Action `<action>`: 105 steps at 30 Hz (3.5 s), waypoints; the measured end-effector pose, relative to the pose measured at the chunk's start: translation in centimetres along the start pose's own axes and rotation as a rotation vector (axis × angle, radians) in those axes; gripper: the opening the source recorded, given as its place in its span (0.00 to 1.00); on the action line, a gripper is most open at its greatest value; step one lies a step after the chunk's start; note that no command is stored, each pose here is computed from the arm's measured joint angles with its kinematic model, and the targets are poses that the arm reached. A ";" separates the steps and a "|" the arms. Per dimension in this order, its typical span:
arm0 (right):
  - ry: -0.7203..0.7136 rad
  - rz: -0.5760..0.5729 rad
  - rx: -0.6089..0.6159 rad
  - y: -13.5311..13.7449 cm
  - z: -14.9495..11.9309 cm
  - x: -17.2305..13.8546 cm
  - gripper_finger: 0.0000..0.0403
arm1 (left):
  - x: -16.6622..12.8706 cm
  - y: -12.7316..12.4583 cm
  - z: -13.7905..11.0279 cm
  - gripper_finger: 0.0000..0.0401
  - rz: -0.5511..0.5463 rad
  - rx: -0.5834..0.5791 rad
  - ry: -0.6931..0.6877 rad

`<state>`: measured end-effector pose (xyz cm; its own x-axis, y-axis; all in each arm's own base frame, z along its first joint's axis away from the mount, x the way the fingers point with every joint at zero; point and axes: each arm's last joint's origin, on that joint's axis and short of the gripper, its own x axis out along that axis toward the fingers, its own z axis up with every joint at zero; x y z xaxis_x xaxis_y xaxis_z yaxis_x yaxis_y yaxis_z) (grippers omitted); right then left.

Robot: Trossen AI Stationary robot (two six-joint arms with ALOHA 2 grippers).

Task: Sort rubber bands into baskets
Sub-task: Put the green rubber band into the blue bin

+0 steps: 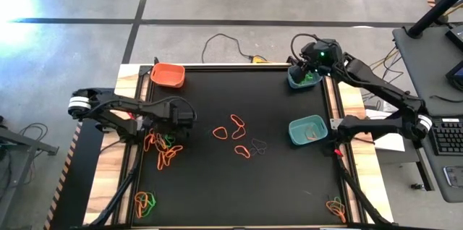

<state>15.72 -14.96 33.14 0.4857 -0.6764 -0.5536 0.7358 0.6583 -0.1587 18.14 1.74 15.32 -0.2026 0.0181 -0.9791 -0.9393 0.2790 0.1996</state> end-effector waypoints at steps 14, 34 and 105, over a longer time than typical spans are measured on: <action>-0.001 -0.001 -0.043 0.0 0.0 0.0 0.28 | 0.7 -0.8 0.3 0.01 0.031 0.041 0.010; 0.064 0.301 -0.150 1.4 -0.9 2.5 0.26 | -8.4 -11.3 10.6 0.00 -0.711 0.087 -0.478; 0.335 0.544 -0.350 18.1 -5.1 22.9 0.34 | -5.5 2.2 5.9 0.42 -0.782 0.475 -0.809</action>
<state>37.75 -16.91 13.42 0.5283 -0.1228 -0.8401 0.2102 0.9776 -0.0107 18.85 7.90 20.90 0.7615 0.2332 -0.6048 -0.5019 0.8026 -0.3224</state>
